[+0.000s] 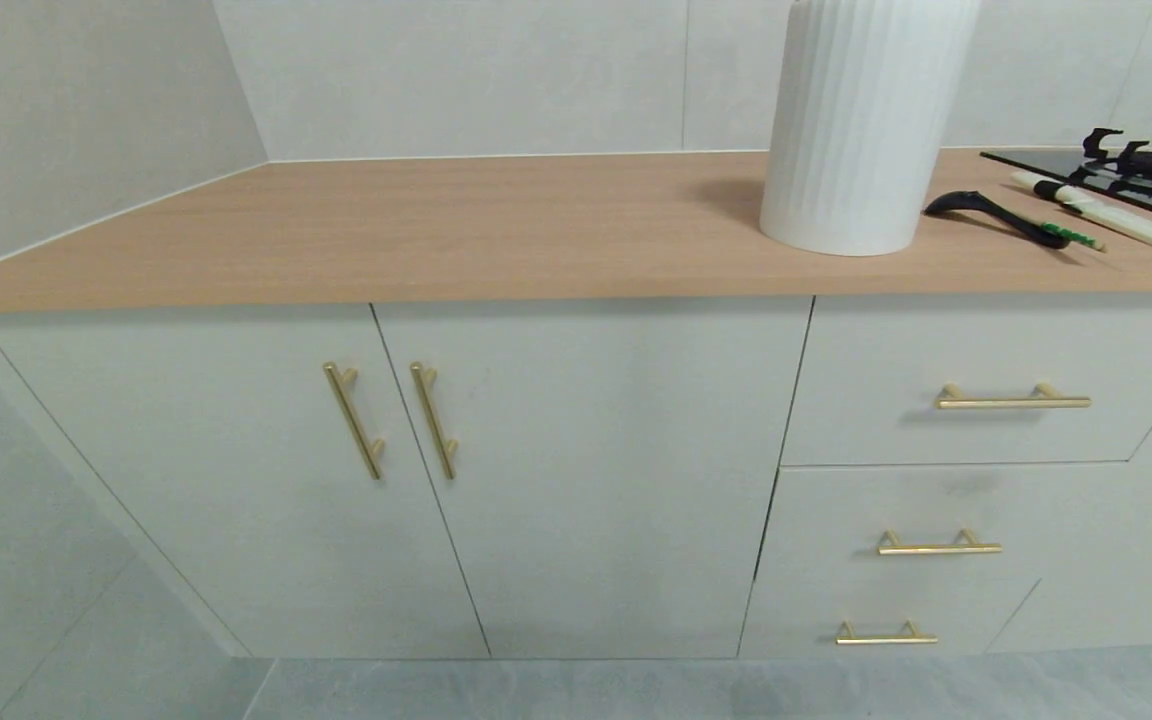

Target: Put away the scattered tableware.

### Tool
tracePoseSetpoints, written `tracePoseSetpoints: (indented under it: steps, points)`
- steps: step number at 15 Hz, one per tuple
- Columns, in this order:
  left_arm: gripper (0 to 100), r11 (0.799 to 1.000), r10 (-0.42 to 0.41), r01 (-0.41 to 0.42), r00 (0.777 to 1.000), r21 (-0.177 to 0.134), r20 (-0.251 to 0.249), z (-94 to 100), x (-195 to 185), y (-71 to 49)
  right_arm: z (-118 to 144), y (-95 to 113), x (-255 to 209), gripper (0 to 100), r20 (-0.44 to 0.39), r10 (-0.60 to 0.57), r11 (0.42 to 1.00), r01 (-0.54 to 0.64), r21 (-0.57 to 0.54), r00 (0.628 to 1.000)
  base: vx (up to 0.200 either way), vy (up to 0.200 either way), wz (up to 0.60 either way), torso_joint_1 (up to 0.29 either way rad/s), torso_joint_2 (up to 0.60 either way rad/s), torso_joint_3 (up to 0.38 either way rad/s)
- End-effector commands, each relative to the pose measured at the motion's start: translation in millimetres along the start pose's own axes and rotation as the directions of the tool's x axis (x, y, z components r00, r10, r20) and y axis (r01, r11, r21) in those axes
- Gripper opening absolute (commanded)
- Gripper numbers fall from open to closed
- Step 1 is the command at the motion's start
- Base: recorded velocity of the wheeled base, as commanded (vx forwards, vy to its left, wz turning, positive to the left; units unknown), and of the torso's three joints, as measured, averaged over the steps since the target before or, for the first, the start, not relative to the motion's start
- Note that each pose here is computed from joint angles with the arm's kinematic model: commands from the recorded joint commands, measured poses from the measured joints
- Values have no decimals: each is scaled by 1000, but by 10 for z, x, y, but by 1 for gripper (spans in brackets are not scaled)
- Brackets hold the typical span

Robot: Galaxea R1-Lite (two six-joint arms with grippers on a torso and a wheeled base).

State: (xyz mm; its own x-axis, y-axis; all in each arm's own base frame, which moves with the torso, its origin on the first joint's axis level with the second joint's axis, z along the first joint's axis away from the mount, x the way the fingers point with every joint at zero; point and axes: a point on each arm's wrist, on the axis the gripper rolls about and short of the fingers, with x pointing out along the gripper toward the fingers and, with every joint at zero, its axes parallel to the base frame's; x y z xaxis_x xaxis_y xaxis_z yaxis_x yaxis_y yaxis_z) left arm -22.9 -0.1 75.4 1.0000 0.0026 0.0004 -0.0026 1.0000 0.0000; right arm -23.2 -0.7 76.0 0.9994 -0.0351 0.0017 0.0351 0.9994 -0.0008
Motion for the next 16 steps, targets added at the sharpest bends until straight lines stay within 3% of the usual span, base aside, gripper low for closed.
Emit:
tracePoseSetpoints:
  steps: [1, 3, 16]
  points:
    - [100, 1000, 1, -1, 1000, 0, -2, 0, 1, 0, 0, 0, 1, 100, -2, 0, 1000, 0, -1, 1000, 0, -200, 0, 17, -2, -2]
    - [100, 1000, 1, -1, 1000, 0, 0, 1, 1, 0, 0, 0, 1, 100, -2, 0, 1000, 0, -1, 1000, 0, -200, 0, 0, -2, 2]
    - [100, 1000, 1, -1, 1000, 0, -2, 0, 1, 0, 2, 1, 1, 100, 0, 3, 1000, -3, -8, 1000, 0, 0, 0, 0, 0, 0]
